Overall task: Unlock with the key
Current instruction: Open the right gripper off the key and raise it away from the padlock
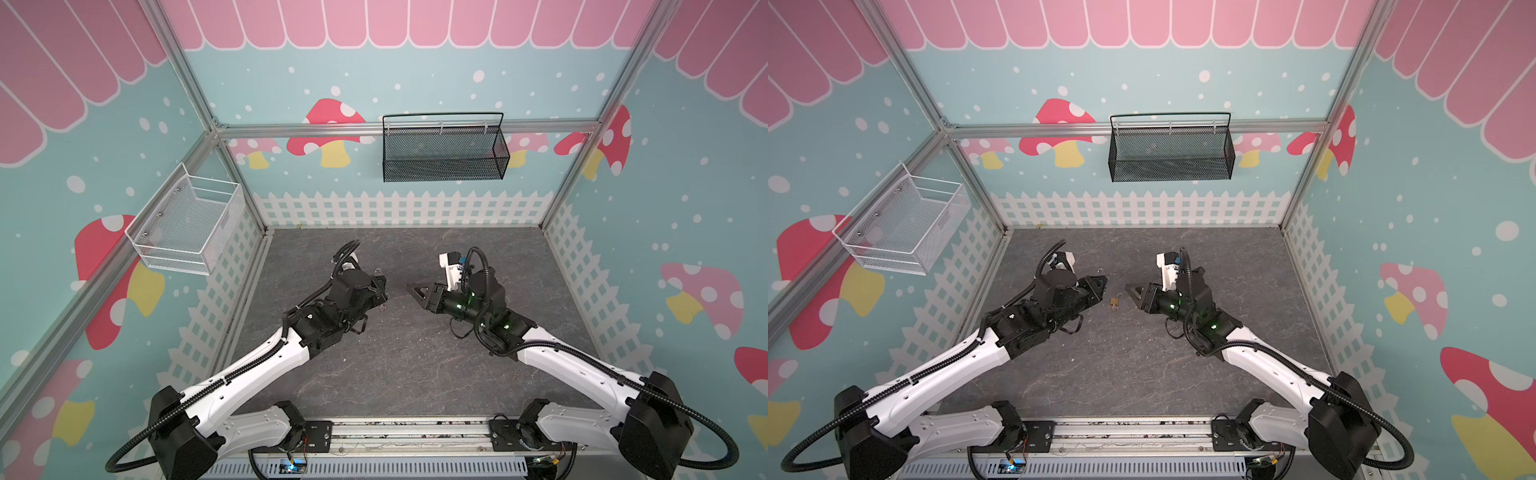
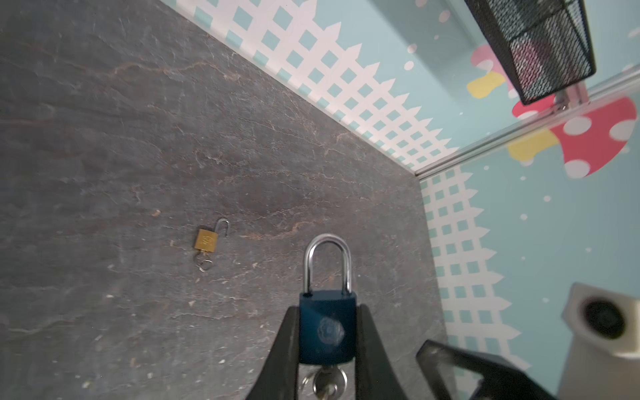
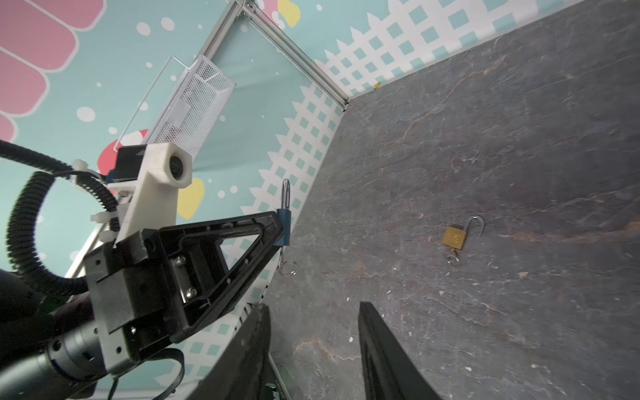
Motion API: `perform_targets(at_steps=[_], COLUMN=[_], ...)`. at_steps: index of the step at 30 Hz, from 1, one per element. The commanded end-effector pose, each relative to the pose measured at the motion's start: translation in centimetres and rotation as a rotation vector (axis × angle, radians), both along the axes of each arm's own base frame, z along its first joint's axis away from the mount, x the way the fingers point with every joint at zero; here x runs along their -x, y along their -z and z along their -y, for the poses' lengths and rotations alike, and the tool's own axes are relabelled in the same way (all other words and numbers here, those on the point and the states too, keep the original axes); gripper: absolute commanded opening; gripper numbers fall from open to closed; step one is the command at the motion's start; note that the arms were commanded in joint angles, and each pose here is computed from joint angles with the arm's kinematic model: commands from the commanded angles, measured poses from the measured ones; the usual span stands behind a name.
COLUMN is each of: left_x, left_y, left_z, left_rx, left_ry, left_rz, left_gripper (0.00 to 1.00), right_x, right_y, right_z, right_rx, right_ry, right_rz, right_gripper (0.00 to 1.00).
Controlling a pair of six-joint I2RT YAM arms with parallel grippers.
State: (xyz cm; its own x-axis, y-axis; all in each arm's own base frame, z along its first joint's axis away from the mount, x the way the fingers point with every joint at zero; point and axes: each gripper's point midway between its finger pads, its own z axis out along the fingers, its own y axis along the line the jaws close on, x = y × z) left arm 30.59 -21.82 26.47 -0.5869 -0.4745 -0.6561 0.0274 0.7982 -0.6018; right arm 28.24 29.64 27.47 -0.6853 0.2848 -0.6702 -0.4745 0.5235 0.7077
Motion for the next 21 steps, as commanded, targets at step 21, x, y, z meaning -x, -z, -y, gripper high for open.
perform_targets(at_steps=[21], left_x=[4.1], left_y=[3.6], left_z=[3.0], left_rx=[-0.383], left_ry=[0.365], left_rz=[0.495], left_gripper=[0.00], right_x=[-0.7], right_y=[1.9], right_z=[-2.6], right_rx=[0.544], right_ry=[-0.242], right_rz=[0.213], right_gripper=[0.64])
